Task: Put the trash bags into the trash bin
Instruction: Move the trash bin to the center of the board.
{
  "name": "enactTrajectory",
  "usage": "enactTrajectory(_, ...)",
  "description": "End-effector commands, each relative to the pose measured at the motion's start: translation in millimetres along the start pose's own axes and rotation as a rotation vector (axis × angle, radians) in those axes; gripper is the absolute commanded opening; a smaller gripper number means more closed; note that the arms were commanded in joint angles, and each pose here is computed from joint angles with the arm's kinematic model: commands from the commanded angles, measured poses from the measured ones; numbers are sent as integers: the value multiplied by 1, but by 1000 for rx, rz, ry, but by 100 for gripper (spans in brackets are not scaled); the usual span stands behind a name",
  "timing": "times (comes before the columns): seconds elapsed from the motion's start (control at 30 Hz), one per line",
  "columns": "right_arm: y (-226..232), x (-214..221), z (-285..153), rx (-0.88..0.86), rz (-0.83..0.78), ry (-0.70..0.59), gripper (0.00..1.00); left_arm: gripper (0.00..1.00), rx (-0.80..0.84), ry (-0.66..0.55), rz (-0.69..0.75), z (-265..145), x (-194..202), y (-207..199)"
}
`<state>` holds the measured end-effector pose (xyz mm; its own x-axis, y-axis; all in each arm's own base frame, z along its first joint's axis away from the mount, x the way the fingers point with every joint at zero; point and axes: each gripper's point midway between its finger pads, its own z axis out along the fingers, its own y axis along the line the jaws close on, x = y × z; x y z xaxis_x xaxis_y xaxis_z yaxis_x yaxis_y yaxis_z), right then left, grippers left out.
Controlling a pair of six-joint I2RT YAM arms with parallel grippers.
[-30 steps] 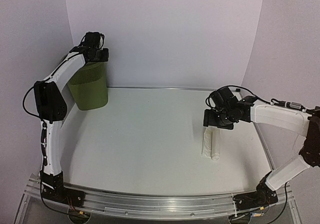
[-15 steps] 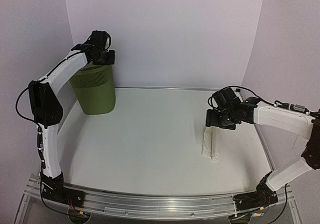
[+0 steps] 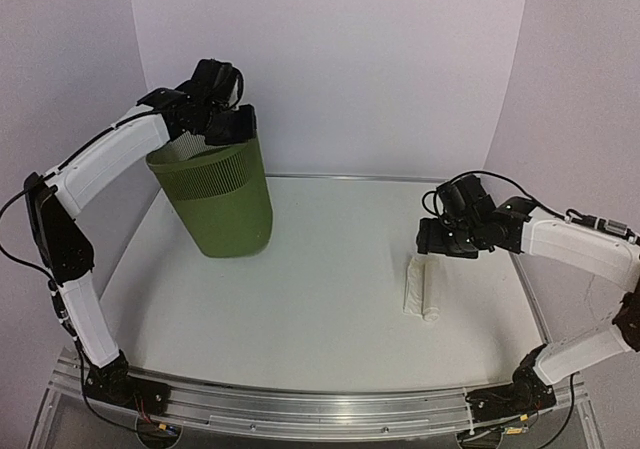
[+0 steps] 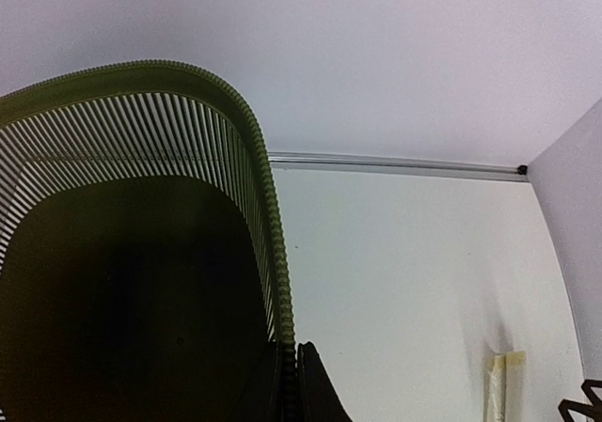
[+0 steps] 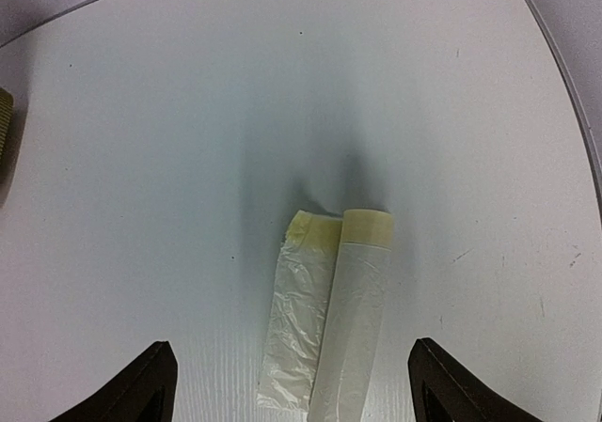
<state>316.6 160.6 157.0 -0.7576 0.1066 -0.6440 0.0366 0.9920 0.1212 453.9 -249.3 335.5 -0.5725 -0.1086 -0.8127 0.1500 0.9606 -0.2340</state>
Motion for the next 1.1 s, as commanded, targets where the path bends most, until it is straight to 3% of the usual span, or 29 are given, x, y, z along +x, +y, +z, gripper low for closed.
enactTrajectory(0.0, 2, -1, -8, -33, -30, -11, 84, 0, 106, -60, -44, -46, 13, -71)
enactTrajectory(0.33, -3, 5, -17, -50, -27, -21, 84, 0, 127, -49, 1, -55, 69, -158)
enactTrajectory(0.73, -10, 16, -22, -64, 16, -14, 84, 1, 170, -27, 10, -44, 94, -197)
enactTrajectory(0.97, -13, 21, -20, -56, 34, -5, 89, 40, 206, -19, 21, -47, 95, -202)
enactTrajectory(1.07, -14, 22, -20, -47, 47, -1, 91, 63, 238, -39, 28, -58, 83, -207)
